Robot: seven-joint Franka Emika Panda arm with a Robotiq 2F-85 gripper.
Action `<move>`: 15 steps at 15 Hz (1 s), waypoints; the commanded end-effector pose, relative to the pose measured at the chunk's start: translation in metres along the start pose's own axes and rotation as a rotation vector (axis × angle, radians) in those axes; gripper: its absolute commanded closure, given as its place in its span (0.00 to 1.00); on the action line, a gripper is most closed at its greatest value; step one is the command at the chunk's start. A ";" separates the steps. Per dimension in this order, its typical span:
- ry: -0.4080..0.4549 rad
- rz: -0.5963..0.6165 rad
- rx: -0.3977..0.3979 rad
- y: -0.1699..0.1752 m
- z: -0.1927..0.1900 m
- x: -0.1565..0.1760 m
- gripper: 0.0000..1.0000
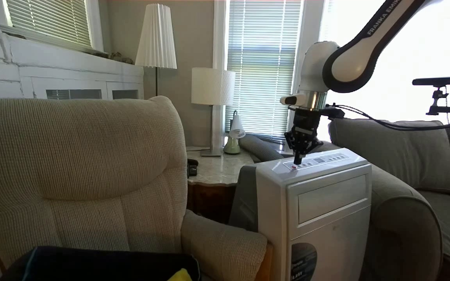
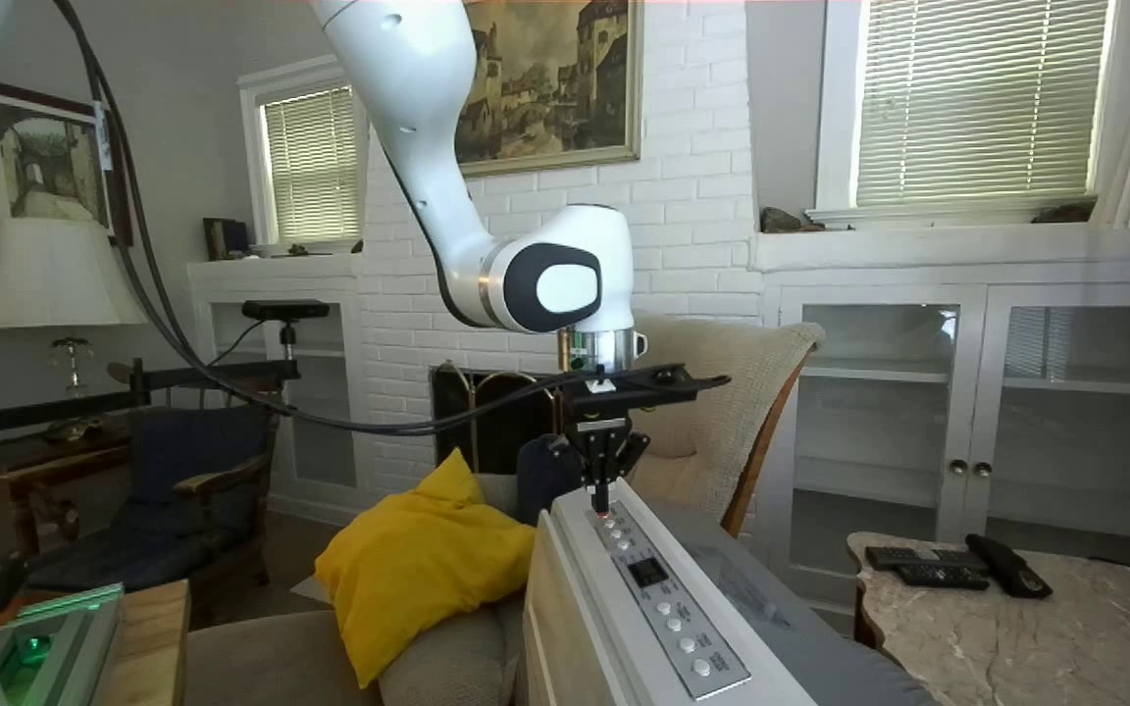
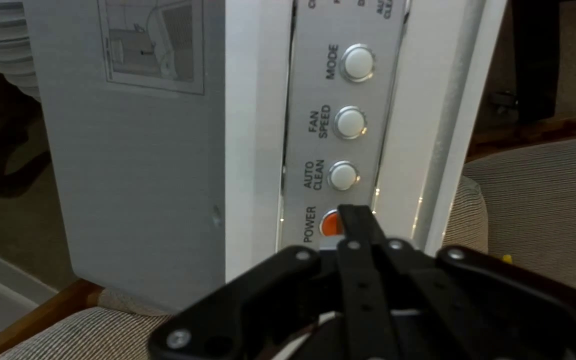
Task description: Press the button on the heater
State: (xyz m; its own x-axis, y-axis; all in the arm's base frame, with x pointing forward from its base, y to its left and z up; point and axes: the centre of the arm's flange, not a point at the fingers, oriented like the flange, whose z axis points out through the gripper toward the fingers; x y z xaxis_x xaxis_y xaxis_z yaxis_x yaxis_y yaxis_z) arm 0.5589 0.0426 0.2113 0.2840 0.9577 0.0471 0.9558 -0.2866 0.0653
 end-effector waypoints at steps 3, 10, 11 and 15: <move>-0.015 0.002 -0.026 0.006 0.007 0.004 1.00; -0.030 -0.006 -0.042 0.007 0.008 0.006 1.00; -0.036 -0.007 -0.045 0.007 0.009 0.006 1.00; -0.044 -0.008 -0.045 0.006 0.014 0.006 1.00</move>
State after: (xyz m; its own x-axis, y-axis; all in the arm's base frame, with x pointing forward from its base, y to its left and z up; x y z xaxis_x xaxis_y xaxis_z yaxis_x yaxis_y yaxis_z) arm 0.5615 0.0437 0.2070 0.2755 0.9611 0.0188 0.9567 -0.2760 0.0920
